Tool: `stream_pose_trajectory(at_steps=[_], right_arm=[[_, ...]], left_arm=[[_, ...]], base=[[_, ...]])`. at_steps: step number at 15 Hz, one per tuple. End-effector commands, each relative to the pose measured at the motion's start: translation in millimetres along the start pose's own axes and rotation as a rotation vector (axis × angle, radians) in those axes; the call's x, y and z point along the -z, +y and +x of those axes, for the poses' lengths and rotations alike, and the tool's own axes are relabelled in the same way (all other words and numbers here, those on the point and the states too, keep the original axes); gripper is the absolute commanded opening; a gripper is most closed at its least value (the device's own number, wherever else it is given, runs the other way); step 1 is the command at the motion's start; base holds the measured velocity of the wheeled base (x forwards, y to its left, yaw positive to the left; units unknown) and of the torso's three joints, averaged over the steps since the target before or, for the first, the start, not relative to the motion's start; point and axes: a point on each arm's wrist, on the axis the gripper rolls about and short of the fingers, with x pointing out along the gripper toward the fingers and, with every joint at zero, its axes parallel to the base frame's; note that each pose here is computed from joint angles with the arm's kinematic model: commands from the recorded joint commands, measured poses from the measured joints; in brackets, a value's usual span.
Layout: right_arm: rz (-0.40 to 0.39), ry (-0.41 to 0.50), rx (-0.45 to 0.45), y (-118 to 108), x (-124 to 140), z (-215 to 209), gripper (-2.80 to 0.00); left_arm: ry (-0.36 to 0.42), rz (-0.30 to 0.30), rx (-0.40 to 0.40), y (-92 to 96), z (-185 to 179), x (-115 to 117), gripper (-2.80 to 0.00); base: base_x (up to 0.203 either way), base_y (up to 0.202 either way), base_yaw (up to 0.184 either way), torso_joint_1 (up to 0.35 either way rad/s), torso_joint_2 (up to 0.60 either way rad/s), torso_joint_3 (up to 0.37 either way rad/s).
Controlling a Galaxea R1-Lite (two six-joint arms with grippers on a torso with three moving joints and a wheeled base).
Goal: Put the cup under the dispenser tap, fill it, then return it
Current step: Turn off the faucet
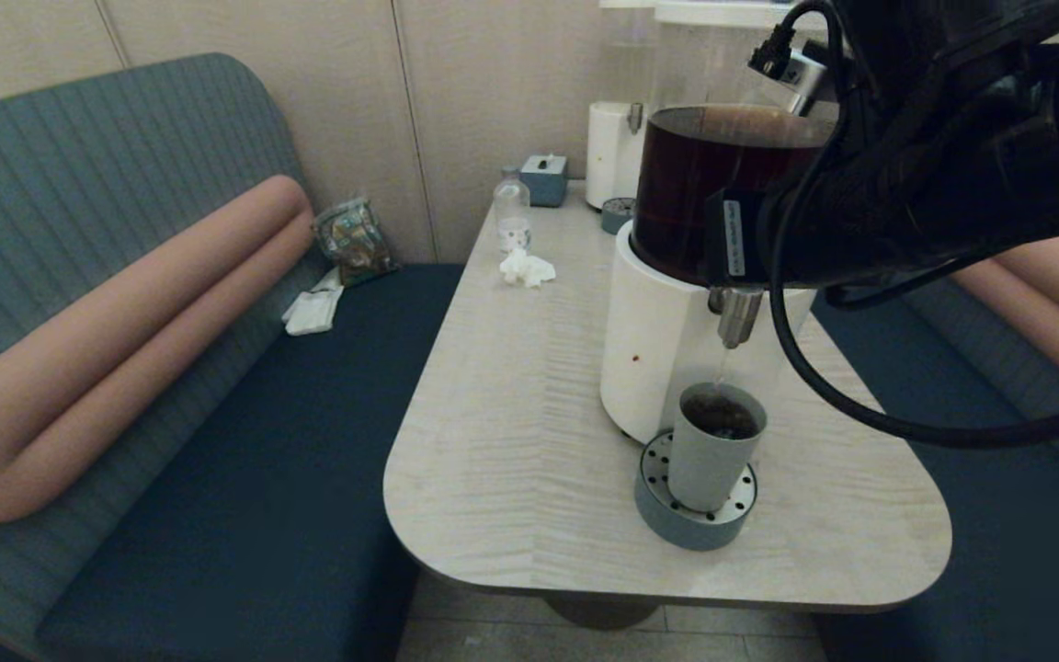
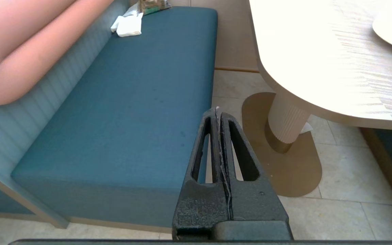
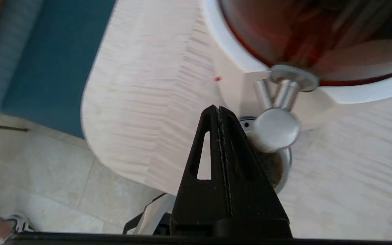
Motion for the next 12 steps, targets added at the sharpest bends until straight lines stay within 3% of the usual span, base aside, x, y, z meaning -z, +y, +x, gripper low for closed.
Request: stream_pose_trajectory(at_steps=[1,12], right_arm=[[0.006,0.016,0.025,-3.0,1.0,9.8,-2.8],[0.0,0.006,0.06,-6.5,-0.6,30.3,-2.8]], left_arm=[[0.001,-0.001,-0.001,0.0,0.1,-0.1,-2.8],[0.001,-0.001,-0.001,0.0,0.1,-0.1,-2.8]], base=[[0.0,0.0,0.0,0.0,0.0,0.0],[0.0,0.0,0.0,0.0,0.0,0.0]])
